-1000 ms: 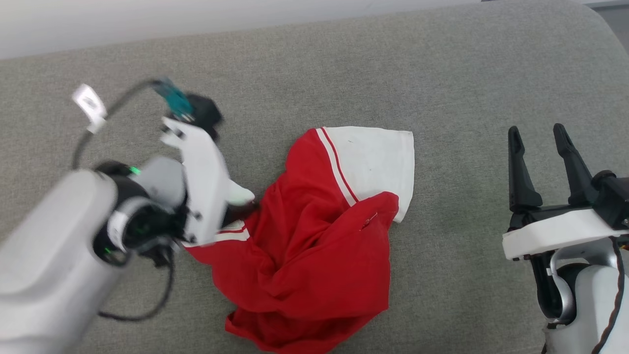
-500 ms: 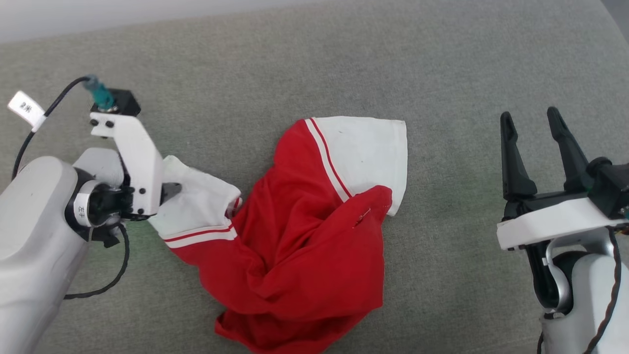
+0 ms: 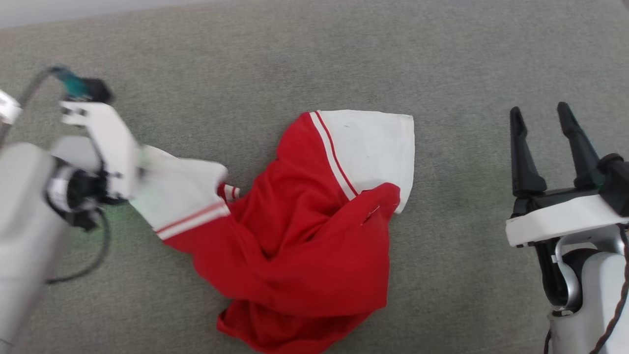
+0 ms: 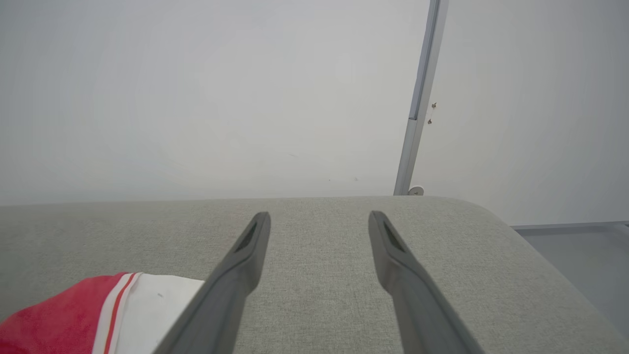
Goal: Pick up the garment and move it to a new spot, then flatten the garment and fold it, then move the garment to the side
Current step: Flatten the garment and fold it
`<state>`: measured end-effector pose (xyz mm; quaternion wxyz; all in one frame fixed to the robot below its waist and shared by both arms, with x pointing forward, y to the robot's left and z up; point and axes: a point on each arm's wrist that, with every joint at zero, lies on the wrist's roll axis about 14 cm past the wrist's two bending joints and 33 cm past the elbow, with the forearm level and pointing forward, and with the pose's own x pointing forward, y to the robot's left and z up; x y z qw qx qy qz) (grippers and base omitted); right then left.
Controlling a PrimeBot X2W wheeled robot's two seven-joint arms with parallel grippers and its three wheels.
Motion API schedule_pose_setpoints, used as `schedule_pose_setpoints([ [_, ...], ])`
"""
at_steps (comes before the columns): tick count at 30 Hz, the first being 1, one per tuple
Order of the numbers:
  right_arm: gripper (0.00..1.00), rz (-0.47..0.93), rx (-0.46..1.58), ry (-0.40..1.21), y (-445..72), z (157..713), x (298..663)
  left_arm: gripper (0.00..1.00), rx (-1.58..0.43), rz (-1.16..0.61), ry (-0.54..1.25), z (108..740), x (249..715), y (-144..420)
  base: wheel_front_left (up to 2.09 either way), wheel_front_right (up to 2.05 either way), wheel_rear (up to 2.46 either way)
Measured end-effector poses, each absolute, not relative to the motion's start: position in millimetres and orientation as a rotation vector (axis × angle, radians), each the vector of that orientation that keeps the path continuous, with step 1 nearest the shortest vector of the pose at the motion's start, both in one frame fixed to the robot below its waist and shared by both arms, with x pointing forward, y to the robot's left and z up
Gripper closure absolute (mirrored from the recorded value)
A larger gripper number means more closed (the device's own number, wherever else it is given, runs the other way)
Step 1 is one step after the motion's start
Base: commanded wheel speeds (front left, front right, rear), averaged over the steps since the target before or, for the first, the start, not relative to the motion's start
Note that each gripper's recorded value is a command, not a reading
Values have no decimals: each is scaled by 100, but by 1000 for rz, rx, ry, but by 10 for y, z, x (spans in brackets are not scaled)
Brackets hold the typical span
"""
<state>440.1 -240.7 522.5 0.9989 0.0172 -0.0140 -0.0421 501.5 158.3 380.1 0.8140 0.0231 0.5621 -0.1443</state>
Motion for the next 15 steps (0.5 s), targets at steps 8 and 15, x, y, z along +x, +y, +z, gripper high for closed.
schedule_pose_setpoints([
  [8, 0, -68, 36, -35, -2346, 5231, 4470, 100, 133, -99, 1060, 4146, 5284, 2401, 0, 0, 0],
  [15, 0, -58, 37, -32, -2311, 5220, 4518, 100, 201, 53, 1050, 4119, 5243, 2904, 0, 0, 0],
])
